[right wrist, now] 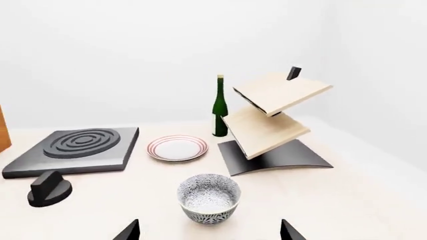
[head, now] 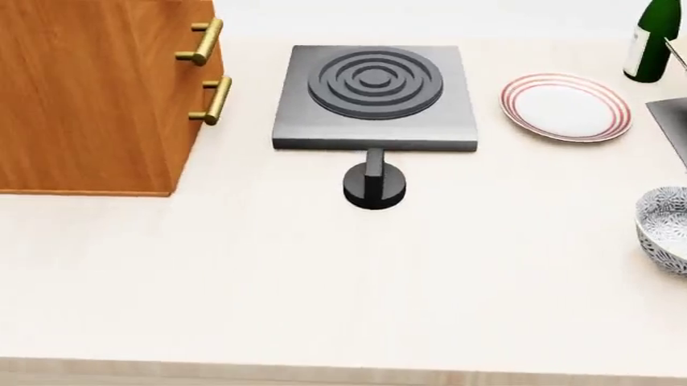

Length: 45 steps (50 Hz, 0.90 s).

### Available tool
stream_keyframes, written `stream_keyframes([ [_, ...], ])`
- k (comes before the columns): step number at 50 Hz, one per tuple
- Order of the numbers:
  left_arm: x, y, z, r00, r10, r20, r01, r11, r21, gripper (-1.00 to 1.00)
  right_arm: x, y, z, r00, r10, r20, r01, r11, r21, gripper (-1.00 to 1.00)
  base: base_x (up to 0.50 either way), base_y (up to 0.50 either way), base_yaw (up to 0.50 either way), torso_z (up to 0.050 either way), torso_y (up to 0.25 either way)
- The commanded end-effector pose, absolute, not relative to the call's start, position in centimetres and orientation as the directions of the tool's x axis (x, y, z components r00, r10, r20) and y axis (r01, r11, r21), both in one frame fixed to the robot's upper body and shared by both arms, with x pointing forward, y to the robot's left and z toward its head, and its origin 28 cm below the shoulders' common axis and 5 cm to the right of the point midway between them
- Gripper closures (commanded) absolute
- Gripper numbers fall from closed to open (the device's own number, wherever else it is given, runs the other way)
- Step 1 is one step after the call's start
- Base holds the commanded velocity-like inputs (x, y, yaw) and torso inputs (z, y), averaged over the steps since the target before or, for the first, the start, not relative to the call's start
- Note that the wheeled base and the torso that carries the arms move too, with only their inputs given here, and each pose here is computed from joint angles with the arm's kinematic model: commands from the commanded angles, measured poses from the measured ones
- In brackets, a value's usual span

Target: Put the bowl on the stove.

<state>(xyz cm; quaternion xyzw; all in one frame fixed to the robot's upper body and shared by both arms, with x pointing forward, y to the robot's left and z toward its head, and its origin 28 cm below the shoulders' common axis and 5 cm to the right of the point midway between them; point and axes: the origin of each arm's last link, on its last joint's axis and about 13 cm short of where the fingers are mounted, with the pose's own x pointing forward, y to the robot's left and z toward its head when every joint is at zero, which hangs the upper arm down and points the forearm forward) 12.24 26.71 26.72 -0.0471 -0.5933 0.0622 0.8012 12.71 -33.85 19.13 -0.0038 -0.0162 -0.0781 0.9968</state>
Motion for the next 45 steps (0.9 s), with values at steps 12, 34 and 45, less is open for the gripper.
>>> stream_keyframes([
  [12, 12.27, 26.97, 26.74, 0.247, 0.161, 0.955, -0.081, 0.986, -0.145, -1.0, 12.58, -33.99, 18.85, 0.977, -0.211, 0.035, 0.212, 0.977, -0.024, -1.0, 0.0, 0.11, 0.0, 0.0, 0.0],
  [34, 12.35, 26.92, 26.78, 0.247, 0.162, 0.955, -0.08, 0.986, -0.146, -1.0, 12.38, -34.05, 18.84, 0.978, -0.197, 0.062, 0.198, 0.98, -0.013, -1.0, 0.1, 0.0, 0.0, 0.0, 0.0],
  [45, 12.38, 26.9, 26.76, 0.25, 0.162, 0.955, -0.078, 0.986, -0.147, -1.0, 12.27, -34.15, 18.55, 0.978, -0.204, 0.045, 0.205, 0.978, -0.025, -1.0, 0.5, 0.0, 0.0, 0.0, 0.0],
])
